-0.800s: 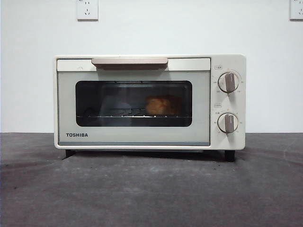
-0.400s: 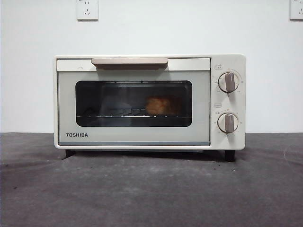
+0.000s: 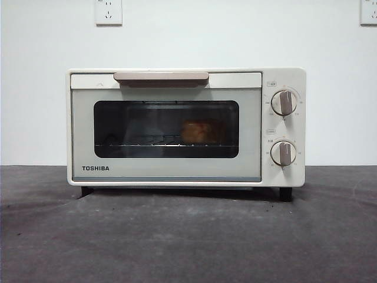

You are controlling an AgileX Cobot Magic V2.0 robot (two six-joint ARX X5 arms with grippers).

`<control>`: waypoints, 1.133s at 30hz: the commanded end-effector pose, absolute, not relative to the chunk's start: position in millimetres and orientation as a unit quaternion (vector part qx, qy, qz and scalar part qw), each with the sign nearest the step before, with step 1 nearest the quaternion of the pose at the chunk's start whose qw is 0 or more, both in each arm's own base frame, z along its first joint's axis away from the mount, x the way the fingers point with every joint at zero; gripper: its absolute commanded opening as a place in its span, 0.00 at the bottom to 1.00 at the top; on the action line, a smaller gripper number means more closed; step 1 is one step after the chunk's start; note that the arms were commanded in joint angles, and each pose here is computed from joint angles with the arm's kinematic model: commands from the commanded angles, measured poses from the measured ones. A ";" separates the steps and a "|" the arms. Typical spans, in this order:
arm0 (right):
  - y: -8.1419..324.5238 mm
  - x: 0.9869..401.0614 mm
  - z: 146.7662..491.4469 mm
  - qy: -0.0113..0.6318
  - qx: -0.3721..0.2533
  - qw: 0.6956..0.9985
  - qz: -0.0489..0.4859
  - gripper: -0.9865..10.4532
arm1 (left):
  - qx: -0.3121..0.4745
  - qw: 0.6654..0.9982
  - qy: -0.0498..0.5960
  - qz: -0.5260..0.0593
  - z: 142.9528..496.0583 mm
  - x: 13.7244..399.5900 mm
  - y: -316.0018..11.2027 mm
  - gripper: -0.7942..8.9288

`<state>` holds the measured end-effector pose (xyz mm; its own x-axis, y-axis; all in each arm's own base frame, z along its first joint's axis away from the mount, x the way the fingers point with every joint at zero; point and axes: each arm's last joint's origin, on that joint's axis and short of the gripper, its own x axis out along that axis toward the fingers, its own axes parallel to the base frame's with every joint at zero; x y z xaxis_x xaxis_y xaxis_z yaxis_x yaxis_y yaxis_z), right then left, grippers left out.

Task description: The left arm flap open the oven, the right arm pick bread and place it into oven, the left arm flap close the oven

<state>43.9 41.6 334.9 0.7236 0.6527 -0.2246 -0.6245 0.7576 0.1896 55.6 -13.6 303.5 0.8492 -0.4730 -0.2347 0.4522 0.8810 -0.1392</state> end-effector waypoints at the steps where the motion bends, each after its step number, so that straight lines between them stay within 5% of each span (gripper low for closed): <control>1: 40.7 42.2 340.7 0.128 0.052 0.926 0.351 0.10 | -0.017 0.979 0.102 -0.177 281.0 70.5 -9.7 0.10; 8: 40.7 42.2 340.7 0.128 0.052 0.926 0.351 0.10 | -0.039 0.996 0.065 -0.040 211.1 88.3 -1.2 0.10; 18: 40.7 42.2 340.7 0.128 0.052 0.926 0.351 0.10 | -0.038 0.995 0.092 0.006 148.4 95.6 2.0 0.10; 34: 40.7 42.2 340.6 0.129 0.052 0.926 0.350 0.10 | -0.038 0.996 0.075 0.011 152.0 96.0 2.5 0.10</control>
